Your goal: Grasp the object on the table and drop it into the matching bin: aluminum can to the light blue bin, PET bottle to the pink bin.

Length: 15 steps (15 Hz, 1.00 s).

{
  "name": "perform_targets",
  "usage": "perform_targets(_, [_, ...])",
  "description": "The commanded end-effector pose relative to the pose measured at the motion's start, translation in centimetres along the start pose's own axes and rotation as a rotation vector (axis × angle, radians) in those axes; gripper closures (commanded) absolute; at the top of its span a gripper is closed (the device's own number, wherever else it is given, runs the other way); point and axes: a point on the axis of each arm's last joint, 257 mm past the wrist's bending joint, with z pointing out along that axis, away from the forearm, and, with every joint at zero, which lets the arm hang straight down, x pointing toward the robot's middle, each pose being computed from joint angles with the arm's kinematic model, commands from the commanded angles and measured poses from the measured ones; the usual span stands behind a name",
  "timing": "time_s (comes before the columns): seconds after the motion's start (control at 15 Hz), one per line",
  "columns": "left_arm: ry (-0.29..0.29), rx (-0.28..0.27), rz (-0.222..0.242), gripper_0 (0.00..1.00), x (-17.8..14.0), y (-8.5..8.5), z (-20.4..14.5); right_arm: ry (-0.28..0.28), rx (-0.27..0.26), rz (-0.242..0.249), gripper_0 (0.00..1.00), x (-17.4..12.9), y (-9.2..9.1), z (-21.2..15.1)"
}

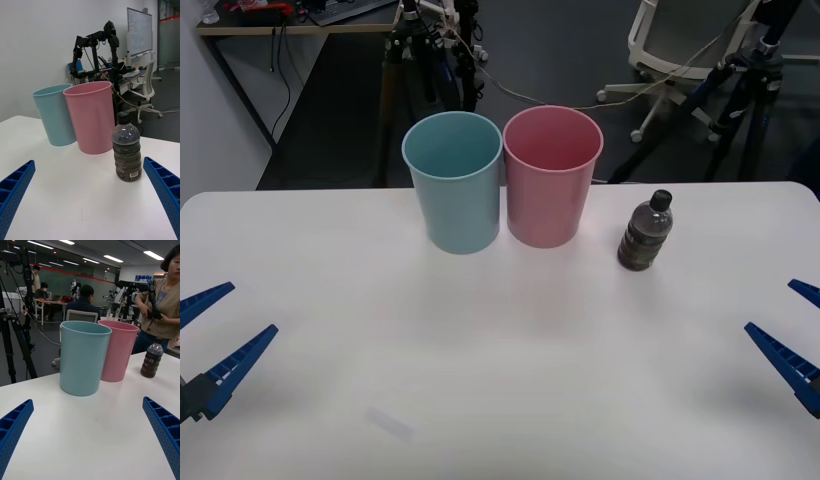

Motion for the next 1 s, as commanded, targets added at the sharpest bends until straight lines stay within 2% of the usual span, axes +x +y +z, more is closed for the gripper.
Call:
perform_targets(0.07, [0.0, 0.0, 0.0, 0.0, 0.0, 0.0, 0.0, -0.036, 0.003, -0.004, 0.0, -0.8, -0.5, 1.1])
perform_targets(0.27, [0.0, 0.0, 0.0, 0.0, 0.0, 0.0, 0.0, -0.045, -0.002, -0.015, 0.0, -1.0, -0.5, 1.3])
perform_targets(0.4, [0.0, 0.0, 0.0, 0.0, 0.0, 0.0, 0.0, -0.025, 0.011, -0.01, 0.0, -0.2, -0.4, 0.4])
perform_targets(0.6, [0.0, 0.0, 0.0, 0.0, 0.0, 0.0, 0.0, -0.017, 0.041, 0.008, 0.0, 0.5, -0.2, -1.1])
perform_targets(0.67, [0.0, 0.0, 0.0, 0.0, 0.0, 0.0, 0.0, -0.016, 0.071, 0.0, 0.0, 0.9, -0.5, -1.5])
perform_targets(0.73, [0.0, 0.0, 0.0, 0.0, 0.0, 0.0, 0.0, -0.018, 0.111, -0.058, 0.0, 1.2, -0.8, -1.8])
perform_targets(0.8, [0.0, 0.0, 0.0, 0.0, 0.0, 0.0, 0.0, -0.011, 0.145, -0.083, 0.0, 1.7, -1.1, -2.0])
perform_targets(1.0, [0.0, 0.0, 0.0, 0.0, 0.0, 0.0, 0.0, 0.006, 0.199, -0.123, 0.0, 3.1, -1.5, -1.8])
